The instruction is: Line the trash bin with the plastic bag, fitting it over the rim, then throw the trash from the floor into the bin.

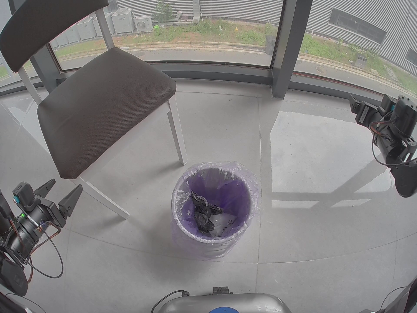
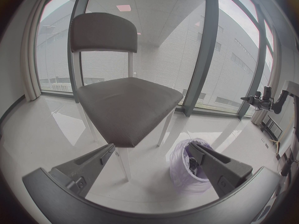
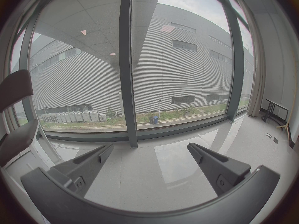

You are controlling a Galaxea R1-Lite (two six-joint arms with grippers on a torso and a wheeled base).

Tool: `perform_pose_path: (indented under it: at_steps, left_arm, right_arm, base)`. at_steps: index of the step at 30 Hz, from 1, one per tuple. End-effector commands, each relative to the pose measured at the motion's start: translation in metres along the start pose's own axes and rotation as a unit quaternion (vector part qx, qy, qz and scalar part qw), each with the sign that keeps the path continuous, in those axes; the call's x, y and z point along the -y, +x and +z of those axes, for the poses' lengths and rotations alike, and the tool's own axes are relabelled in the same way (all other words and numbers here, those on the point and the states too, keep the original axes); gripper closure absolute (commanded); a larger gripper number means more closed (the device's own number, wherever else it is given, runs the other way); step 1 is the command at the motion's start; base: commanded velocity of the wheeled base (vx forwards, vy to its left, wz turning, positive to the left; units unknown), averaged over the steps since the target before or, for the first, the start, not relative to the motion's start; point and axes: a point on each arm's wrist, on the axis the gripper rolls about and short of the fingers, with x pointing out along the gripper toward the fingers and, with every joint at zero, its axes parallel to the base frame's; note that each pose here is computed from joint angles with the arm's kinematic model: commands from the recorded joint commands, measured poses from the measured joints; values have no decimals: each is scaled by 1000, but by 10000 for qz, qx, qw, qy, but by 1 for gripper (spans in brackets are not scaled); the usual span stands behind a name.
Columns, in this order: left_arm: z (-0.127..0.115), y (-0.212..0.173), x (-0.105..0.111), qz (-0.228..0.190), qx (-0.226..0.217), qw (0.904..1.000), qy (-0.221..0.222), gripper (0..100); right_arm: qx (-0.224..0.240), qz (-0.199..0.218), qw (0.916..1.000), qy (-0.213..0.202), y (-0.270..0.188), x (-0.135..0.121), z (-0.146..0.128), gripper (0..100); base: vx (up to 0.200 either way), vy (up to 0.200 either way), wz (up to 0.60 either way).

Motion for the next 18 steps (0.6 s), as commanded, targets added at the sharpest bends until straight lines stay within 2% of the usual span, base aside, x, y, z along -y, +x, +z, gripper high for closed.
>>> perform_pose_path:
  at_steps: [1, 4, 7, 10, 11, 13, 16, 17, 18]
  left_arm:
    - [16, -11, 3, 225, 595, 9977, -235, 0]
    - [25, -9, -2, 351, 828, 9951, -416, 0]
    - [30, -15, -11, 633, 1033, 9914, -500, 0]
    - [50, -29, -16, 746, 1591, 9841, -272, 0]
    - [52, -30, -16, 730, 1633, 9836, -247, 0]
    - [67, -40, -13, 415, 1883, 9812, -7, 0]
    - [79, -55, -6, -41, 1931, 9809, 221, 0]
    - [79, -56, -5, -65, 1937, 9808, 235, 0]
    - [82, -66, 4, -265, 1914, 9807, 301, 0]
  right_arm:
    - [195, 52, 9998, 70, -50, 15, 21, 0]
    - [180, 58, 9998, 72, -70, 23, 19, 0]
    - [354, 53, 9993, 99, -85, 28, 23, 0]
    - [598, 61, 9982, 25, -101, 33, 34, 0]
    - [620, 54, 9981, 8, -103, 34, 35, 0]
    - [793, 46, 9968, -117, -116, 37, 44, 0]
    - [915, 41, 9955, -224, -130, 42, 51, 0]
    - [980, 28, 9947, -293, -140, 46, 56, 0]
    - [1012, 2, 9943, -341, -154, 51, 61, 0]
  base:
    - [0, 0, 0]
    - [0, 0, 0]
    - [0, 0, 0]
    - [0, 0, 0]
    - [0, 0, 0]
    - [0, 0, 0]
    - [0, 0, 0]
    - [0, 0, 0]
    - [0, 0, 0]
